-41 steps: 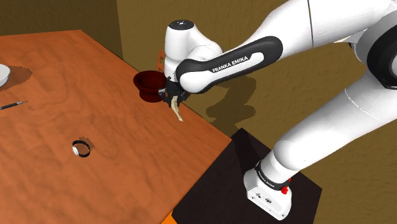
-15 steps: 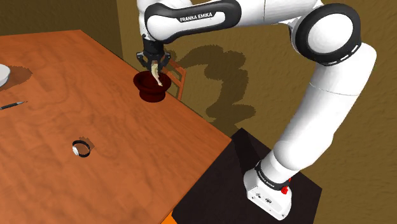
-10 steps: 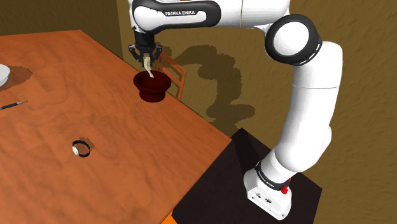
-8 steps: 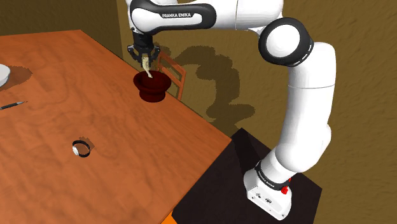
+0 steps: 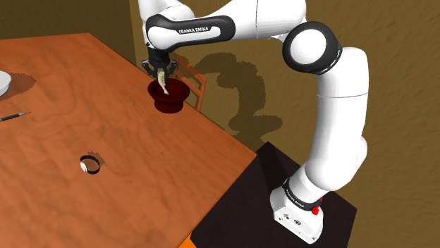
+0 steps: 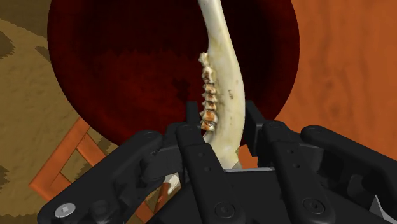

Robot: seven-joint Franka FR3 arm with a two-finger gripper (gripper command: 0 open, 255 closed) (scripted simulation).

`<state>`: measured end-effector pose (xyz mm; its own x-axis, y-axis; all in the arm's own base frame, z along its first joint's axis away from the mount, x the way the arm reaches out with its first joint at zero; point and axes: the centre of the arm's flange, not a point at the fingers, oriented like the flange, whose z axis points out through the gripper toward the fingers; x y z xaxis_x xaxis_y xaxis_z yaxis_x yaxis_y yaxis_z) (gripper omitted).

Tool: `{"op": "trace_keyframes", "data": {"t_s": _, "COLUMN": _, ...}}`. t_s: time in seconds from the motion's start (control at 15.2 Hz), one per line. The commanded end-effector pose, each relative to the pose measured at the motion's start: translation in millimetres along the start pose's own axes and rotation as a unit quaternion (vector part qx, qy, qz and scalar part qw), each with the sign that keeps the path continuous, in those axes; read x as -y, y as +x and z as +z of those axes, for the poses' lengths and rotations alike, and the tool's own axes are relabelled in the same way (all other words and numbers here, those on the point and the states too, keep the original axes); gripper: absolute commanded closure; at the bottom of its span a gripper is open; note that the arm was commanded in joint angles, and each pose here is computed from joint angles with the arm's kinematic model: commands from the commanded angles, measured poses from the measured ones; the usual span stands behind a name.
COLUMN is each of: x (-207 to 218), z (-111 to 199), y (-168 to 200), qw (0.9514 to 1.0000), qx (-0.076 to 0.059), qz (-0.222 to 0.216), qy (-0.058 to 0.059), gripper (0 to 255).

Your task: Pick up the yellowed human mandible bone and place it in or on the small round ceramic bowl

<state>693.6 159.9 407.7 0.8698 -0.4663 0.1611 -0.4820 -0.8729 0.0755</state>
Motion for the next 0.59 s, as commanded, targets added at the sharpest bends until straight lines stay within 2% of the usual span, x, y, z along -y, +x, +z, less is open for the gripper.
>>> {"op": "trace_keyframes", "data": {"t_s": 0.0, "x": 0.5, "z": 12.0, "y": -2.5, "qw": 1.0, "qx": 0.0, "qz": 0.0, "qy": 0.0, "gripper": 255}}
{"op": "trace_keyframes", "data": {"t_s": 0.2, "x": 1.7, "z": 27.3, "y": -5.0, "qw": 1.0, "qx": 0.0, "qz": 0.0, "qy": 0.0, "gripper": 255}}
{"op": "trace_keyframes", "data": {"t_s": 0.53, "x": 1.7, "z": 27.3, "y": -5.0, "qw": 1.0, "qx": 0.0, "qz": 0.0, "qy": 0.0, "gripper": 255}}
